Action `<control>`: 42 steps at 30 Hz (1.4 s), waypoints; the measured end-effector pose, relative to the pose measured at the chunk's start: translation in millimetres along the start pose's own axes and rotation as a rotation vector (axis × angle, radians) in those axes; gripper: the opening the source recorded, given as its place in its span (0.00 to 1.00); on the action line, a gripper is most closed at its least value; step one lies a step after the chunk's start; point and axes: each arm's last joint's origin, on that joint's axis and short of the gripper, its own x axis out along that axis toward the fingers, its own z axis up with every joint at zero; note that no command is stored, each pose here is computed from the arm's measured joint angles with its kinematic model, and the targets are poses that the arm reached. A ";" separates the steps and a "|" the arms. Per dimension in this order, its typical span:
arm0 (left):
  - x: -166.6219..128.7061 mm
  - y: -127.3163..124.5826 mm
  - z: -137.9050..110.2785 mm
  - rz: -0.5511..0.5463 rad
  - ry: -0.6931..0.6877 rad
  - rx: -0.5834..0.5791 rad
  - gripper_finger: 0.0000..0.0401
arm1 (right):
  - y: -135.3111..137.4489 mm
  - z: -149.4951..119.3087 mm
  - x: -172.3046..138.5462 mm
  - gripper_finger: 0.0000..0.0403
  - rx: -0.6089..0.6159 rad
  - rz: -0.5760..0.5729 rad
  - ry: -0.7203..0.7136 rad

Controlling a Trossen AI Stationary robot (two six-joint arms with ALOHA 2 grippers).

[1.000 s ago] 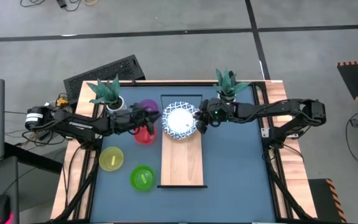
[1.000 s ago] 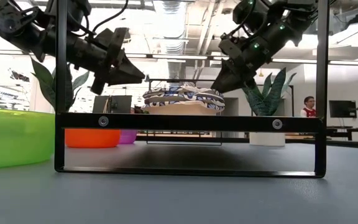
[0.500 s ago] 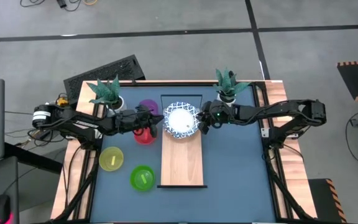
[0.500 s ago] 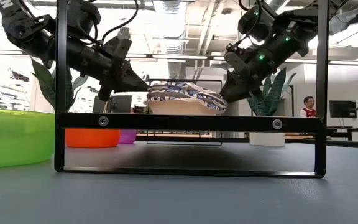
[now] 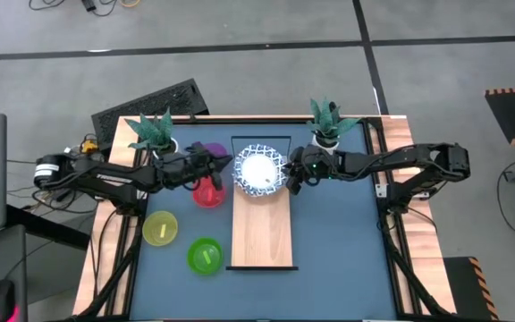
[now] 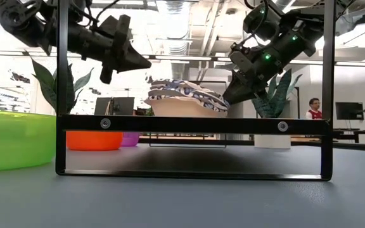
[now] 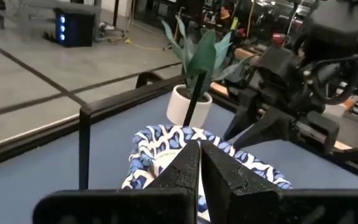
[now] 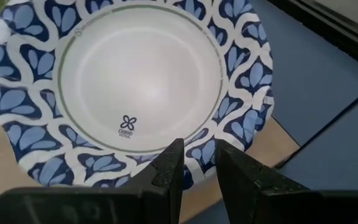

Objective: Place and stack bowls onto a shelf
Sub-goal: Stack the white patterned bowl on top of the white patterned bowl on the shelf

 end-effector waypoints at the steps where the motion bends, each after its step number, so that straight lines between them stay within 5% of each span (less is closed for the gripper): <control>1: -0.1 -0.1 0.4 -0.002 -0.003 0.006 0.00 | -0.1 0.0 0.0 0.29 0.000 0.000 0.000; 15: 36.0 -12.3 -8.9 -0.080 0.110 0.198 0.00 | 0.1 -0.2 0.0 0.29 -0.019 0.003 0.002; 21: 58.5 -14.4 -20.0 -0.022 0.351 0.284 0.00 | 0.2 0.0 -0.1 0.29 -0.019 0.005 0.002; 42: 55.8 -12.6 -33.9 0.044 0.453 0.247 0.00 | 0.2 -1.0 -0.3 0.29 -0.028 0.021 0.017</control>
